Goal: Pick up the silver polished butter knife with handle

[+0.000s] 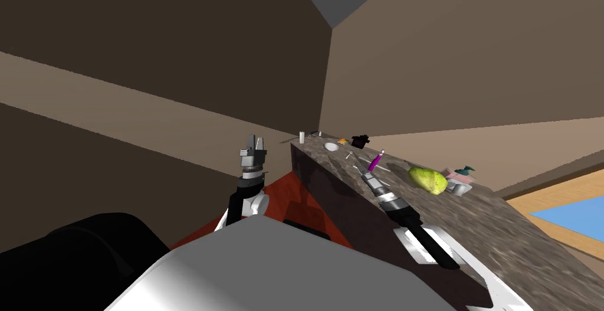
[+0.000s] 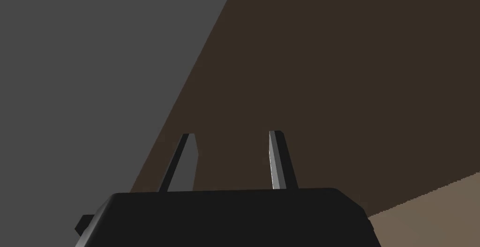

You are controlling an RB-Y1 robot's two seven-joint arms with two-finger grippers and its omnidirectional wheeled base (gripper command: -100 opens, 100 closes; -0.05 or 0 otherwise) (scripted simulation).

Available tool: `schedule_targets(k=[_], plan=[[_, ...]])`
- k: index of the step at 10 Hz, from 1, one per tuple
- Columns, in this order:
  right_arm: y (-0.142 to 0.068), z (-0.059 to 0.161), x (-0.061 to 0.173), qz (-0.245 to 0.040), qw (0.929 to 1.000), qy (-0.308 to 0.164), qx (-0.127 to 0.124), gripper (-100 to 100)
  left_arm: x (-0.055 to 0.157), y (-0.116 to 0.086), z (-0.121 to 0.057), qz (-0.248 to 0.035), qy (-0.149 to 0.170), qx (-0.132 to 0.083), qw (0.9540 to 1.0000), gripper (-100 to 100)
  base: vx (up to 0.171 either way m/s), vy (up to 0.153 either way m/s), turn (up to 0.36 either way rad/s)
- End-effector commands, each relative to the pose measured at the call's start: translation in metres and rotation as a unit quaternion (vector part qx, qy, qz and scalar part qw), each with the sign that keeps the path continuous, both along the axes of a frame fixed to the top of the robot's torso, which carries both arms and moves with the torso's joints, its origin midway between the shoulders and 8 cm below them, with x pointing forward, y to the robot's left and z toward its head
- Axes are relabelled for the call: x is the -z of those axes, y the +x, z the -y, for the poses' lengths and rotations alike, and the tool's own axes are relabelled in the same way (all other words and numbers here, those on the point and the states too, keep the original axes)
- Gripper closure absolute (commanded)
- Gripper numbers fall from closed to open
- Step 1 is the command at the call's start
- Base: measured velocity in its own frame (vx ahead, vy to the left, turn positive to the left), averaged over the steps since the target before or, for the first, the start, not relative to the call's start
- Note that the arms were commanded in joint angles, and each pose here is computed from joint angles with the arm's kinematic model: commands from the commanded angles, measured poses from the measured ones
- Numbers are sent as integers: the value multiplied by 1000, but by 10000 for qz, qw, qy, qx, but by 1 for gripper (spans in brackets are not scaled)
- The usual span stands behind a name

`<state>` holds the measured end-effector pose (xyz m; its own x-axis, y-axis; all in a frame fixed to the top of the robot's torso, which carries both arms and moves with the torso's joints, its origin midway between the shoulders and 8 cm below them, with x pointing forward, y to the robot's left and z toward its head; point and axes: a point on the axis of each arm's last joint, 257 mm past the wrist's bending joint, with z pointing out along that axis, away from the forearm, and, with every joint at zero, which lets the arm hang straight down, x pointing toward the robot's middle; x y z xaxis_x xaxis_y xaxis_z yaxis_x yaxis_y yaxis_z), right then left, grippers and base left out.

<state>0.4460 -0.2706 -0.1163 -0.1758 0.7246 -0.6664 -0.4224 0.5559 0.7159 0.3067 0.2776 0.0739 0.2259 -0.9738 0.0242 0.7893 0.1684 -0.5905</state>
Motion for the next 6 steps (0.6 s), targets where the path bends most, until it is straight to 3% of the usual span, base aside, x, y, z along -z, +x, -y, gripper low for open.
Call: schedule_targets(k=[1, 6], plan=[[2, 10, 16, -124, 9991, -399, -2, -100, 0, 0, 0, 0, 0, 0, 10000, 0, -6, 7, 167], [4, 35, 45, -378, 9910, -1286, -42, -100, 0, 0, 0, 0, 0, 0, 10000, 0, 1, -3, 115]])
